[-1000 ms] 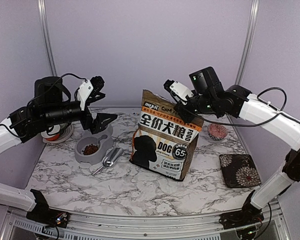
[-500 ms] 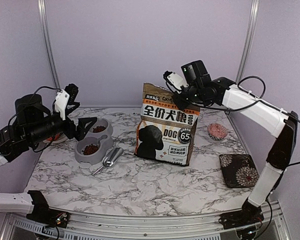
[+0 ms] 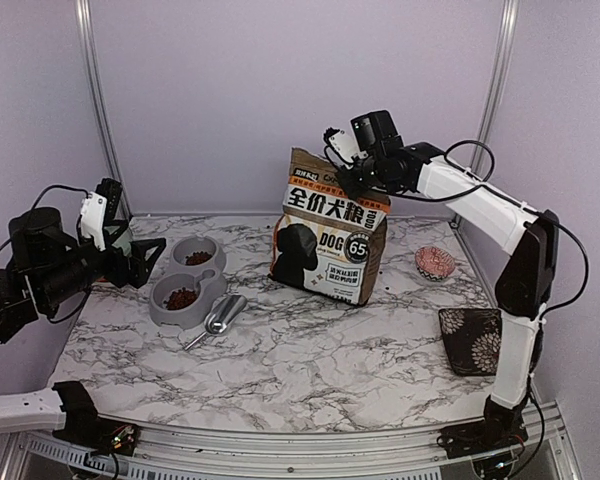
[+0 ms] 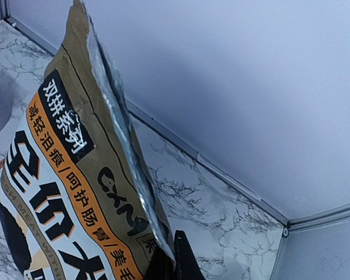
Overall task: Serve the pet food
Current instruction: Move the pet food bag to the corner of the board.
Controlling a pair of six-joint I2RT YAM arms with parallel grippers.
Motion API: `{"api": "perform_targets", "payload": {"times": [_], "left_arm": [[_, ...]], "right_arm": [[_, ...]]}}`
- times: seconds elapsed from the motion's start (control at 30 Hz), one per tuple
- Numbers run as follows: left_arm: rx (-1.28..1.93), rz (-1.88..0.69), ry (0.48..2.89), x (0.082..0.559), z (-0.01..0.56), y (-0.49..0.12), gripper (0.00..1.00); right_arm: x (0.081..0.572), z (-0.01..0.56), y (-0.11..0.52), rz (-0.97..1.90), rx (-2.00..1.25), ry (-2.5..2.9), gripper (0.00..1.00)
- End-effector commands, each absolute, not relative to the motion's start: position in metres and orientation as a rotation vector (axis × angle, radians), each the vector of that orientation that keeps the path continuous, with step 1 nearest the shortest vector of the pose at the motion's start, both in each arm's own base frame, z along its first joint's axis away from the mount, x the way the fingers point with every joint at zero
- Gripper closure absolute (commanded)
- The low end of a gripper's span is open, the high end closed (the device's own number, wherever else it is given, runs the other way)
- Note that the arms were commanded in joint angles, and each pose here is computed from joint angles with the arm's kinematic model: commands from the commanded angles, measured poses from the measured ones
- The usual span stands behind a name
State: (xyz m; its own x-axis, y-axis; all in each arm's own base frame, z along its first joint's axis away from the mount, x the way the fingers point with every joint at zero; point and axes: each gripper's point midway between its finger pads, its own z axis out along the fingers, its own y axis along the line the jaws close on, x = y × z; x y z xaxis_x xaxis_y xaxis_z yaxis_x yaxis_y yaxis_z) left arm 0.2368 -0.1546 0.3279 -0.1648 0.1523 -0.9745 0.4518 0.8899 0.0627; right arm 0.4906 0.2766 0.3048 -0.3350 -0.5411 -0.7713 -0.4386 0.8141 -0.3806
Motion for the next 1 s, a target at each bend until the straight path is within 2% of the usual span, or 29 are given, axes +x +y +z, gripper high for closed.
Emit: {"api": "perform_targets", "payload": {"times": [0.0, 0.37, 0.77, 0.97], "left_arm": [[0.389, -0.241, 1.787, 0.236, 0.314, -0.138, 0.02], [0.369, -0.232, 1.815, 0.236, 0.302, -0.135, 0.03], [0.336, -0.233, 1.828, 0.234, 0.297, -0.130, 0.03], [0.292, -0.231, 1.831, 0.235, 0.297, -0.125, 0.03]], "right_arm": [[0.527, 0.438, 0.239, -0.147, -0.393, 1.665, 1.00], [0.556, 0.465, 0.180, -0.297, -0.191, 1.612, 1.00], [0.585, 0.468, 0.102, -0.430, -0.080, 1.606, 1.00], [0.586, 0.466, 0.085, -0.481, -0.043, 1.614, 1.00]]}}
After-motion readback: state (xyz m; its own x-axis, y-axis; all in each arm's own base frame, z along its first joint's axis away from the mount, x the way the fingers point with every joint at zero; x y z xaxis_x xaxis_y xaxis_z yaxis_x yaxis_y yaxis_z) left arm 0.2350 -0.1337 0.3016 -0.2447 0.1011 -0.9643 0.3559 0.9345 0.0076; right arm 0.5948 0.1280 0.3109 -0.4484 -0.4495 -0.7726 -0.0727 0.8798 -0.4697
